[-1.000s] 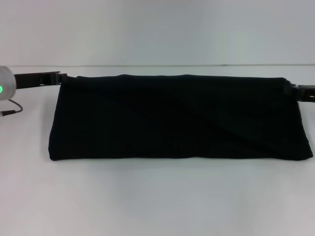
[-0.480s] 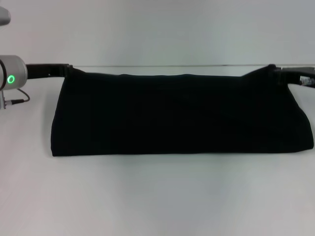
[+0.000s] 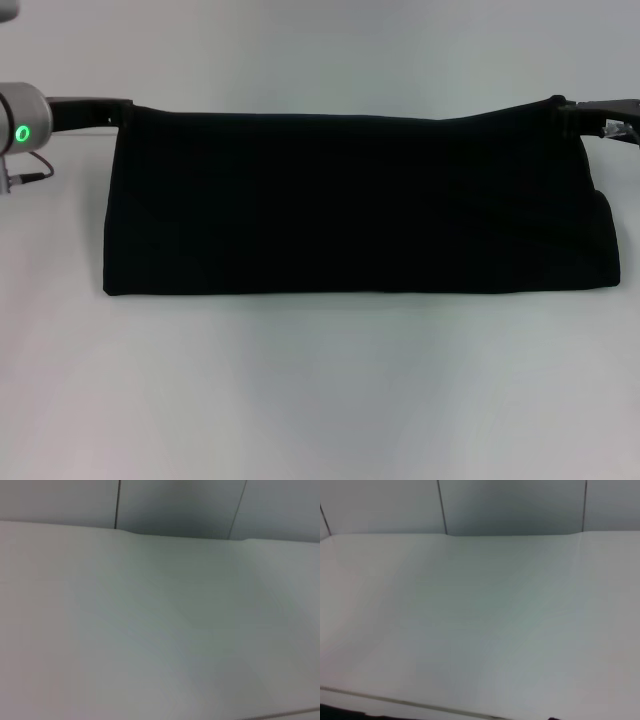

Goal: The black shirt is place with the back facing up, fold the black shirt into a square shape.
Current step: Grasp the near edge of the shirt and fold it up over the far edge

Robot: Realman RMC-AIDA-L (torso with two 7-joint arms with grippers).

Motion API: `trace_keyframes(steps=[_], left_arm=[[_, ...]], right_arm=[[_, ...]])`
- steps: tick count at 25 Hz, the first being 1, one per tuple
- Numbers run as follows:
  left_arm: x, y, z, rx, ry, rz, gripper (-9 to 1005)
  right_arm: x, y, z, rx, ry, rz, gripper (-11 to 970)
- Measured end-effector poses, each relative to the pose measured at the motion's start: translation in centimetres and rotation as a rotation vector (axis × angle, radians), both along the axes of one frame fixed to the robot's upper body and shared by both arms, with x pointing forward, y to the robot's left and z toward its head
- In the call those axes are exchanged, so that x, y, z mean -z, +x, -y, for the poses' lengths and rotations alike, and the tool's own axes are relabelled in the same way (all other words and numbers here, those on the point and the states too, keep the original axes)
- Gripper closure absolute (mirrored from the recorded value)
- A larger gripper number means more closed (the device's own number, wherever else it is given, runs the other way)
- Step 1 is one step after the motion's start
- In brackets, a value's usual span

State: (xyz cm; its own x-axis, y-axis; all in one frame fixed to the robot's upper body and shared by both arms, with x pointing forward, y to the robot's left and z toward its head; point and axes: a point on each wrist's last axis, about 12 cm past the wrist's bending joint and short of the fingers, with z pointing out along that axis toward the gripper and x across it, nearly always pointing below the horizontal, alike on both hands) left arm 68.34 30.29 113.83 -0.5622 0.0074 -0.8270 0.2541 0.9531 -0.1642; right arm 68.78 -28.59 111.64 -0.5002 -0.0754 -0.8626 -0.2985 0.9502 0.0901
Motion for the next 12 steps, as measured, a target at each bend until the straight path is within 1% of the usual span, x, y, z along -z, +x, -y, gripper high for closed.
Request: trace_keyframes(steps=[4,12], left_arm=[[0.5,0.0,0.8,0.000,0.028,0.002,956],[0.9,0.1,1.3,-0.008,0.078,0.013,942]], right_arm=[[0.1,0.2,-0.2,0.020,-0.012,0.001,809],[0.8,0.1,-0.4,0.057,-0.023,-0.012,798]])
